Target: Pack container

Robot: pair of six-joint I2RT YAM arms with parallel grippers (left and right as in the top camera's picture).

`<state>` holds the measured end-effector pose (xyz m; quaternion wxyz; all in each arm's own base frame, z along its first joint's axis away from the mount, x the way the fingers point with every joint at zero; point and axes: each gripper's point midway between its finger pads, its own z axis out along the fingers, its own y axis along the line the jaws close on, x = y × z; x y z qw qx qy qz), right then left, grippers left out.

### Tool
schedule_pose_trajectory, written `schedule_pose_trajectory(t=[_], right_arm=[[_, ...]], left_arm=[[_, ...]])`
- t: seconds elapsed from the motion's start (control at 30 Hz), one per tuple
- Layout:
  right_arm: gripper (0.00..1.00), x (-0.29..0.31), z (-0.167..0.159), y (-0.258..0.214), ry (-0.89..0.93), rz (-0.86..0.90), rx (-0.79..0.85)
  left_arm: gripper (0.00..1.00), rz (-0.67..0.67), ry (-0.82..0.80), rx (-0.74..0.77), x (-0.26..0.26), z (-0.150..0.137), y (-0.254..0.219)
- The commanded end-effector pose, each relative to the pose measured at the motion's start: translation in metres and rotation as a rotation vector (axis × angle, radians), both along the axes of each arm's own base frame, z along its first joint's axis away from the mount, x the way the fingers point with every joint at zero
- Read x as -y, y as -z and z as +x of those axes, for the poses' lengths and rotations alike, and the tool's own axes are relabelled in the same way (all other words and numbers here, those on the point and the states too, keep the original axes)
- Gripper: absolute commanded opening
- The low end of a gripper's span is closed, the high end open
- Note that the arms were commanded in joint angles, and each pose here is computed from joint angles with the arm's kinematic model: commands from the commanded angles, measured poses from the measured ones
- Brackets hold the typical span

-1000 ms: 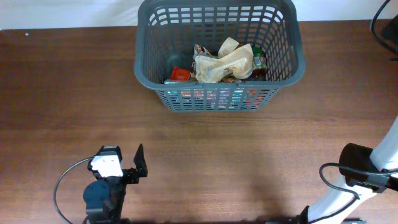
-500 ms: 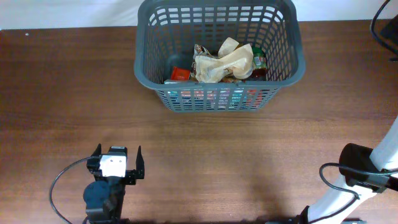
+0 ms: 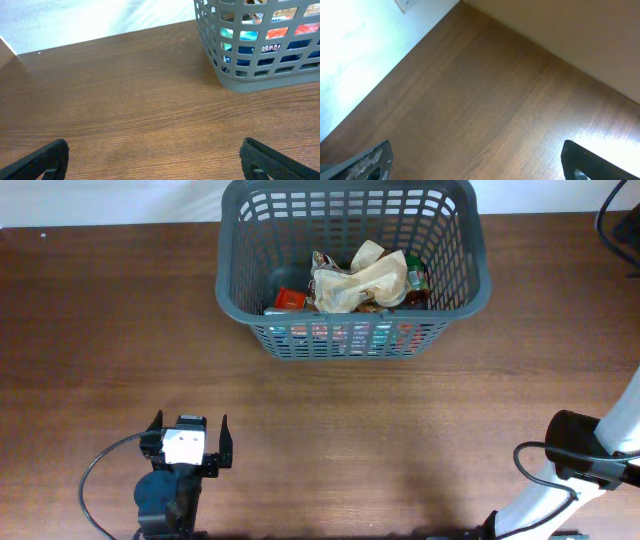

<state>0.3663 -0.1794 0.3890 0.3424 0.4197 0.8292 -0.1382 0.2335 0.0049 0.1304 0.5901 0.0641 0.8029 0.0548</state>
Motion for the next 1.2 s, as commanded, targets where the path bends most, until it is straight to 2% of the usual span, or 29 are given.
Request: schedule_pose_trajectory(t=[0.0, 0.27, 0.47, 0.77, 1.0, 1.17], right_arm=[[0.99, -0.001, 0.000, -0.002, 0.007, 0.002, 0.012], [0.99, -0.001, 0.000, -0.002, 0.007, 0.002, 0.013], [0.99, -0.006, -0.016, -0.024, 0.006, -0.015, 0.068], [0.99, -0.046, -0.077, -0.077, -0.059, -0.050, 0.204], [0.99, -0.110, -0.129, -0.066, -0.262, -0.025, 0.177], [0.99, -0.113, -0.165, -0.064, -0.270, -0.031, 0.213]], left_arm=[[0.99, 0.021, -0.005, 0.003, -0.002, 0.000, 0.002], [0.99, 0.021, -0.005, 0.003, -0.002, 0.000, 0.002], [0.99, 0.021, -0.005, 0.003, -0.002, 0.000, 0.002], [0.99, 0.021, -0.005, 0.003, -0.002, 0.000, 0.002], [0.99, 0.021, -0.005, 0.003, -0.002, 0.000, 0.002], [0.99, 0.021, -0.005, 0.003, -0.002, 0.000, 0.002]])
